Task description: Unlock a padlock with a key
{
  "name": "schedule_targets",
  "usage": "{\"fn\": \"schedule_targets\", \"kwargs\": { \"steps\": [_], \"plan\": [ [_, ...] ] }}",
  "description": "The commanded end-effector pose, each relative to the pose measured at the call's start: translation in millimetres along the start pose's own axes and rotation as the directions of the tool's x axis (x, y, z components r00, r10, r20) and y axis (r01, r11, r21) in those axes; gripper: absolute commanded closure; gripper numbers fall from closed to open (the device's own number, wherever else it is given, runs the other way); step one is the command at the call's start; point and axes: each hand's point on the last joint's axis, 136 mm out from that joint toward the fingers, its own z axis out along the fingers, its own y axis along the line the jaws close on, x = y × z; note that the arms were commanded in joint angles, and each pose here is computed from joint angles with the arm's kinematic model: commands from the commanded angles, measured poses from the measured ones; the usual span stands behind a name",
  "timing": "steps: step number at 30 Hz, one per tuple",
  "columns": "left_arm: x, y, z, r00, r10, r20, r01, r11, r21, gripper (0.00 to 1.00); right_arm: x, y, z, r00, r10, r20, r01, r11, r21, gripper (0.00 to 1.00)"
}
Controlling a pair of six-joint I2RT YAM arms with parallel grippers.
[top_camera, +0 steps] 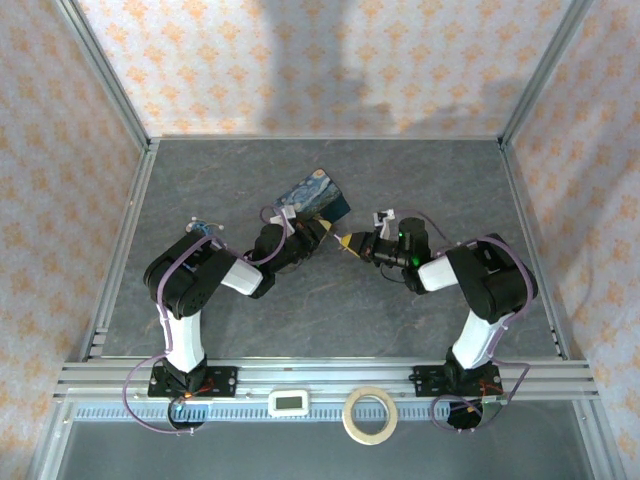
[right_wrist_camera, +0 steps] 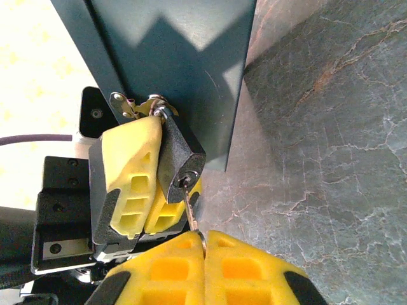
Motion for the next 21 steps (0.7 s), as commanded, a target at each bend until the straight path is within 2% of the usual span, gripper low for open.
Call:
{"fn": "schedule_targets", "kwargs": {
  "steps": [1, 15, 21],
  "plan": [
    [2.8, -23.4, 0.3, 1.0, -0.004, -0.009, 0.004, 0.995, 0.097, 1.0, -10.1, 19.1, 2.8, 0.999, -0.049, 0.023, 0.051, 0.997, -0.058, 1.0],
    [19.9, -39.5, -0.5, 0.998, 0.006, -0.062, 0.004, 0.988, 0.153, 1.0, -21.4, 25.2, 12.4, 0.999, -0.021, 0.027, 0.023, 0.994, -0.104, 1.0],
    [28.0, -46.1, -1.4, 0.996, 0.012, -0.092, 0.005, 0.983, 0.184, 1.0, -27.3, 22.2, 19.9, 1.0, 0.011, -0.006, -0.012, 0.994, -0.113, 1.0]
  ]
}}
